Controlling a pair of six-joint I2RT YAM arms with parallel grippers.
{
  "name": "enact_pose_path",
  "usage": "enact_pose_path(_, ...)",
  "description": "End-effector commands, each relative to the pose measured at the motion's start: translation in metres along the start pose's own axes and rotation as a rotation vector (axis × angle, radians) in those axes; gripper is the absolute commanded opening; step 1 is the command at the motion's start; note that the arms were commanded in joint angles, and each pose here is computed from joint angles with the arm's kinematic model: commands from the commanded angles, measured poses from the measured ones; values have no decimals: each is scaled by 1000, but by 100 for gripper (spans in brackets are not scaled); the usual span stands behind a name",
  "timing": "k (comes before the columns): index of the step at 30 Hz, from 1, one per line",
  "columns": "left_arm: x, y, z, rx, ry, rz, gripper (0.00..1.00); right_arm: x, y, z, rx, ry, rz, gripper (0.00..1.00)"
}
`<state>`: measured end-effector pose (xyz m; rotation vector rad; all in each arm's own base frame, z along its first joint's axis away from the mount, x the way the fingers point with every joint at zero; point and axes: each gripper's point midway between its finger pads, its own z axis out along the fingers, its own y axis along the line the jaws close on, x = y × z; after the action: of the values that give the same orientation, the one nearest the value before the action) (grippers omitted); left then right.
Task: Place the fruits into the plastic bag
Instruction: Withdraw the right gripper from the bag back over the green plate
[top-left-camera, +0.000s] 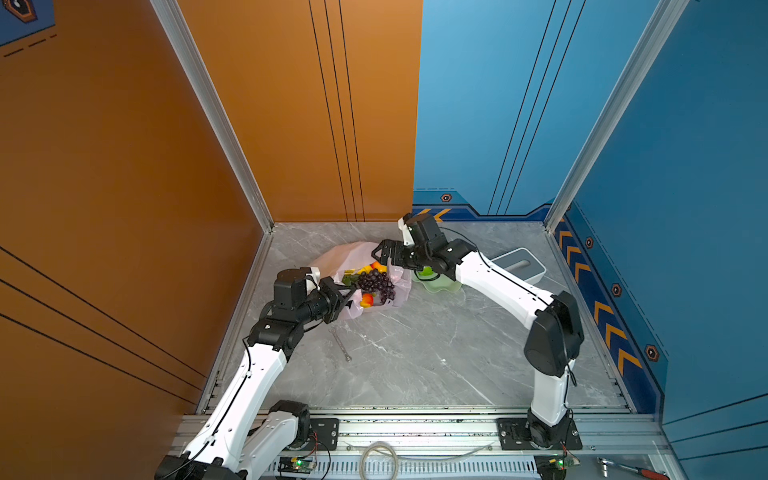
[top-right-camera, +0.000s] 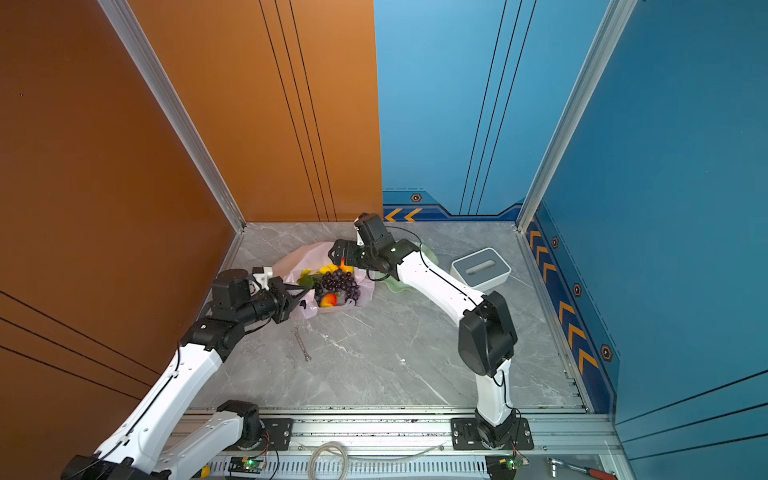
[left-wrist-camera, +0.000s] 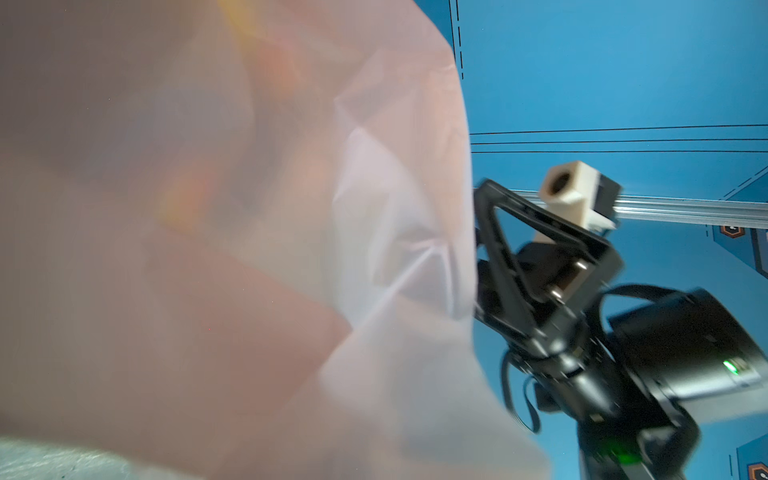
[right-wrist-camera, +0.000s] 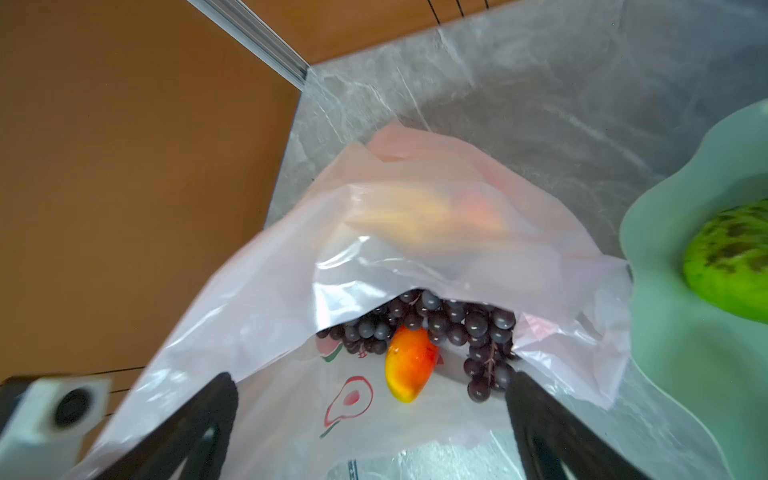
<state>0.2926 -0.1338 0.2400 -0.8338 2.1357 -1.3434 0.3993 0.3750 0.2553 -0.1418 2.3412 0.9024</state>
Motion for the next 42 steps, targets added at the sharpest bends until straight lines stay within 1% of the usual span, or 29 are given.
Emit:
enact_pose_path(1, 0, -8, -1, 24, -5, 24, 0, -1, -11, -44, 129, -62, -94, 100)
enact_pose_path(4, 2, -4, 0, 23, -3, 18, 0, -16, -22, -87, 202, -171, -127, 100)
enact_pose_path(6, 3, -2, 0, 22, 0, 17, 0, -21, -27, -110, 221, -213, -138, 100)
enact_pose_path(7, 3, -2, 0, 21, 0, 18, 0, -29, -42, -123, 253, -243, -114, 100)
enact_pose_path(10, 3, -1, 0, 20, 0, 21, 0, -36, -67, -150, 274, -279, -28, 100)
enact_pose_path(13, 4, 0, -1, 18, -1, 26, 0, -36, -97, -172, 318, -287, 56, 100)
enact_pose_path(15, 4, 1, -1, 17, -1, 28, 0, -35, -113, -184, 358, -278, 79, 100)
enact_pose_path(19, 5, 3, -1, 13, 2, 34, 0, -26, -141, -196, 421, -214, 142, 100)
enact_pose_path(23, 6, 7, 0, -2, 9, 43, 0, -16, -160, -195, 468, -130, 172, 100)
enact_pose_path(27, 7, 10, 2, -13, 14, 48, 0, -7, -170, -181, 484, -39, 180, 100)
enact_pose_path(34, 7, 13, 3, -33, 24, 61, 0, -3, -184, -136, 488, 74, 176, 100)
enact_pose_path(42, 5, 14, 6, -43, 29, 60, 0, -4, -203, -85, 516, 157, 166, 100)
